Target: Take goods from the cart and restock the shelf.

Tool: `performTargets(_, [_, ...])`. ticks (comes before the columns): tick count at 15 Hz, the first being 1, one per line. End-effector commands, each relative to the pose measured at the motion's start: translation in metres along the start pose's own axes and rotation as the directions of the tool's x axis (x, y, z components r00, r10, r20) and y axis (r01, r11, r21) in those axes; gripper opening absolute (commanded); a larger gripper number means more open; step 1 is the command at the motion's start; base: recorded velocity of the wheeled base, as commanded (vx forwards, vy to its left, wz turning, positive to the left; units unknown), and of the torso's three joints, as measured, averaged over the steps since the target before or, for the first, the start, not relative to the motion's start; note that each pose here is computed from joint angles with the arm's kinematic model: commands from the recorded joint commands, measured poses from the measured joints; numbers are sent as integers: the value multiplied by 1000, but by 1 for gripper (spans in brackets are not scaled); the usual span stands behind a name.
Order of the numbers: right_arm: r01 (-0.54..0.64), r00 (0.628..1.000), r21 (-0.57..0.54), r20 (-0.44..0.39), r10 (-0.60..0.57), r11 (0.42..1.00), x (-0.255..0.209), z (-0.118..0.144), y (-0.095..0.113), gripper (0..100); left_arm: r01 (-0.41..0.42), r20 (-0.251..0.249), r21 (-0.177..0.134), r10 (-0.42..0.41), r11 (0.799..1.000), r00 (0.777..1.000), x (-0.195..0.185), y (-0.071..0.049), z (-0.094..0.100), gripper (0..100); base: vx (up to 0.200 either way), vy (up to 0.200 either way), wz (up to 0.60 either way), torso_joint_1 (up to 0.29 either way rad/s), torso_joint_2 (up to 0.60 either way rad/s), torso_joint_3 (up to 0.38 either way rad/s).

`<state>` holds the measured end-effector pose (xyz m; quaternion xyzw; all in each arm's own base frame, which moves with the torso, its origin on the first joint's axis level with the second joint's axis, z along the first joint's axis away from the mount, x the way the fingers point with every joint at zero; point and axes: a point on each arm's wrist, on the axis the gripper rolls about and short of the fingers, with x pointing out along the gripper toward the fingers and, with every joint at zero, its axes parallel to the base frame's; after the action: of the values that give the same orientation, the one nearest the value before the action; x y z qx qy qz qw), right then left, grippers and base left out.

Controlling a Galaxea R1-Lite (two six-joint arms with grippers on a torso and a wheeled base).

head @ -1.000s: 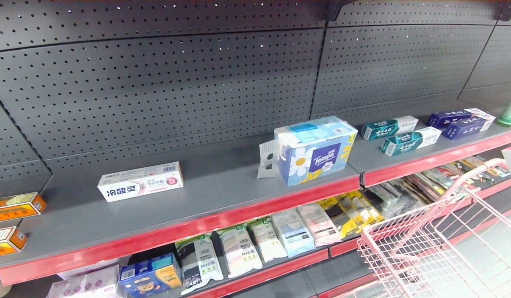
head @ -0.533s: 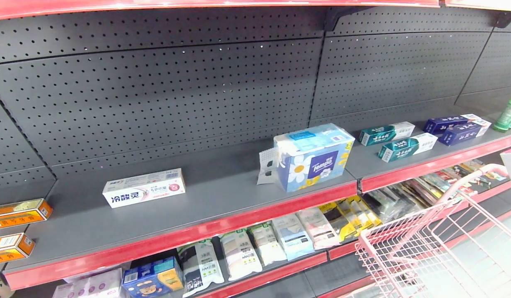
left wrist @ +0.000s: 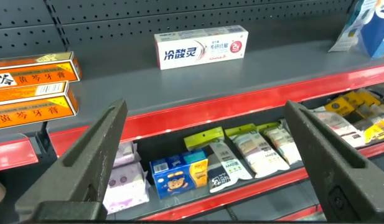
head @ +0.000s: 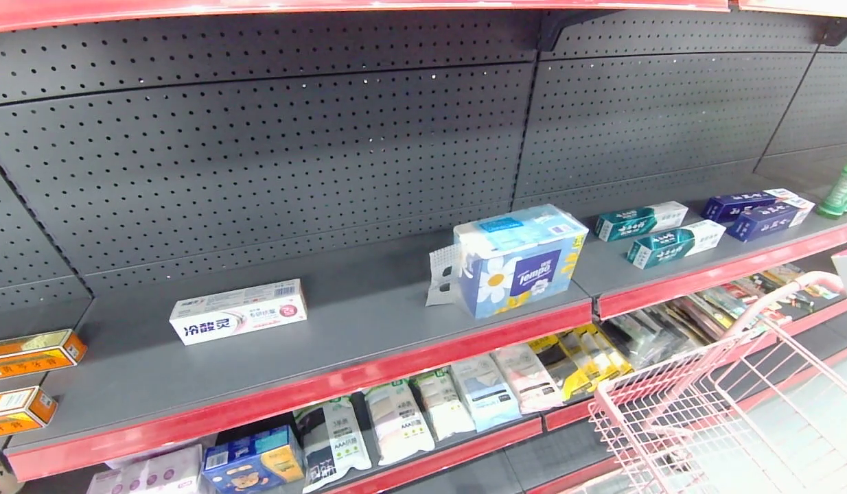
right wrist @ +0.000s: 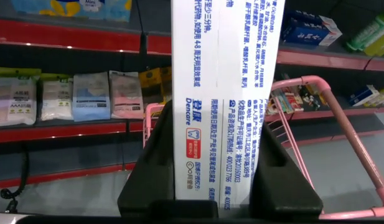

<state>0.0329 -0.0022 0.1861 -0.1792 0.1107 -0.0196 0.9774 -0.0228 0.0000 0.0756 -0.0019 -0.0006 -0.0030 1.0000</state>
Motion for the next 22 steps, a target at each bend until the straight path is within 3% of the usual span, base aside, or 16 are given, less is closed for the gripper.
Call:
performTargets(1, [-2, 1000, -1, -3, 2, 1000, 1, 0, 0, 0, -1, -1, 1, 1, 1000, 1000, 0, 0, 0, 100, 0, 0, 0, 0, 0, 0])
performTargets(9, [-6, 1000, -3, -13, 6, 1000, 1, -3, 1, 0, 0, -1, 1, 0, 1000, 1000, 0, 0, 0, 100, 0, 0, 600, 4, 2, 1])
performTargets(15, [9, 1000, 12, 17, -9, 1000, -3, -2, 0, 0, 2, -1, 1, -2, 1000, 1000, 0, 0, 0, 100, 0, 0, 0, 0, 0, 0])
performTargets(18, [20, 999, 104, 42, -25, 994, -3, 0, 0, 0, 3, -4, 2, -3, 1000, 1000, 0, 0, 0, 100, 0, 0, 0, 0, 0, 0])
performTargets(22, [74, 992, 120, 91, -85, 990, -9, 15, -7, 0, 2, -3, 4, -2, 1000, 1000, 0, 0, 0, 100, 0, 0, 0, 0, 0, 0])
